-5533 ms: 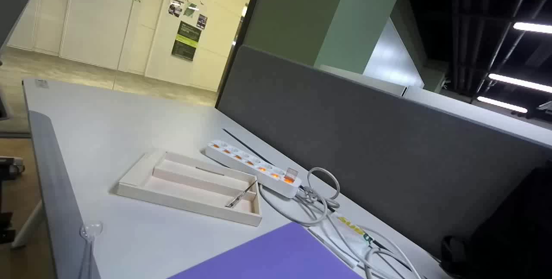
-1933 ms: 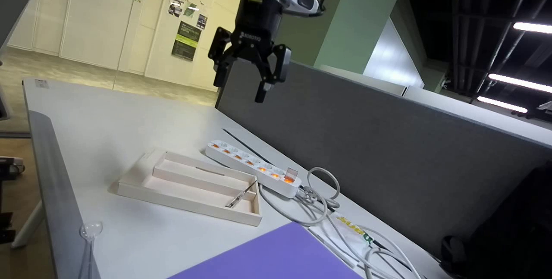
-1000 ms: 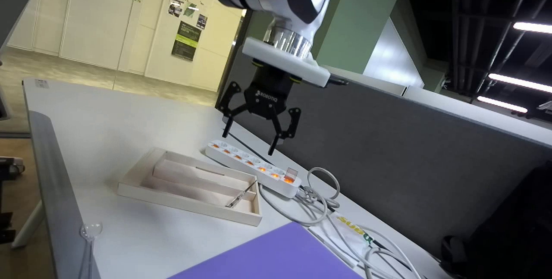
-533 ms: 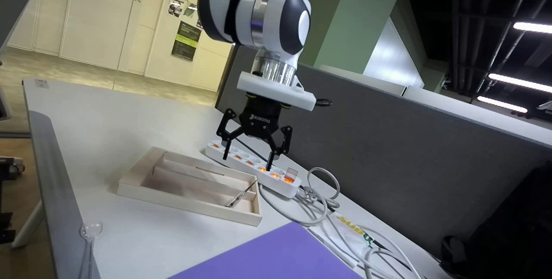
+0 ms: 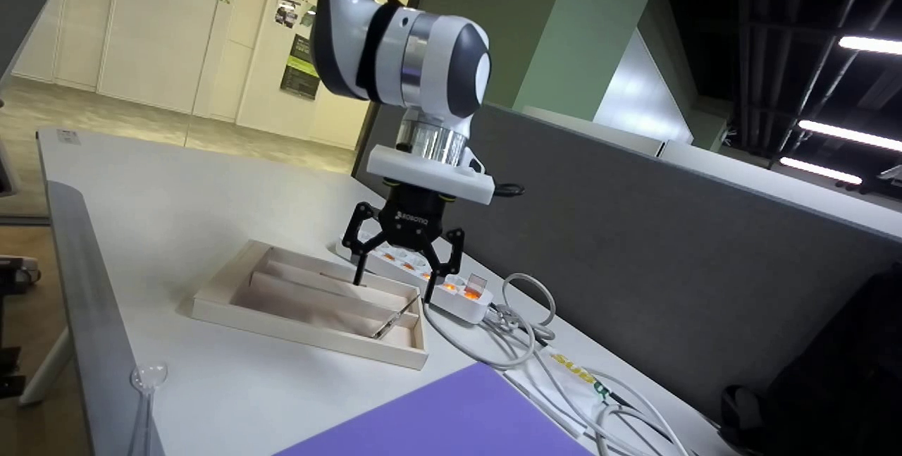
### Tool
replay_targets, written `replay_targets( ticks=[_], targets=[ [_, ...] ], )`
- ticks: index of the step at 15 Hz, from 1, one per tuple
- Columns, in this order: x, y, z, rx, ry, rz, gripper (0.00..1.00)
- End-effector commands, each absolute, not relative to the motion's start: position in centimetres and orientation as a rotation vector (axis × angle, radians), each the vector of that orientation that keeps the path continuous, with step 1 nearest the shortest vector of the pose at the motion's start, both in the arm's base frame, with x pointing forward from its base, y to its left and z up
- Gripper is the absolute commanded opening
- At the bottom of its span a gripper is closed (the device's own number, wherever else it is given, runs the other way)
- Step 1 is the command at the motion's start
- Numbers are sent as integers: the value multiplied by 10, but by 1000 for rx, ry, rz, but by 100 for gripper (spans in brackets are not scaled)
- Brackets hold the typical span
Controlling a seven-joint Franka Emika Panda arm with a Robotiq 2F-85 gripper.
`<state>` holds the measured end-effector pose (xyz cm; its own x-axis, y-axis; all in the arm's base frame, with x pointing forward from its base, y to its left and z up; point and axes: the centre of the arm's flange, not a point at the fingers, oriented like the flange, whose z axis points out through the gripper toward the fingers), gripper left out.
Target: Move the screwdriver from the tray to the mat
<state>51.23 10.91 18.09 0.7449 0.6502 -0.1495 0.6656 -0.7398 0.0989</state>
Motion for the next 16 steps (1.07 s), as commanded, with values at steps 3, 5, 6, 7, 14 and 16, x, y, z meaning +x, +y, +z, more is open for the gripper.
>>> replay_targets(
  ticks=[3, 5, 6, 7, 14, 16],
  targets=[
    [520, 113, 158, 2809, 962, -166, 100],
    [523, 113, 151, 2819, 917, -163, 100],
    [526, 114, 149, 2826, 901, -158, 100],
    [529, 115, 146, 2824, 884, -149, 100],
    [546, 120, 127, 2849, 859, -158, 100],
    [548, 123, 125, 2858, 865, -156, 74]
  ],
)
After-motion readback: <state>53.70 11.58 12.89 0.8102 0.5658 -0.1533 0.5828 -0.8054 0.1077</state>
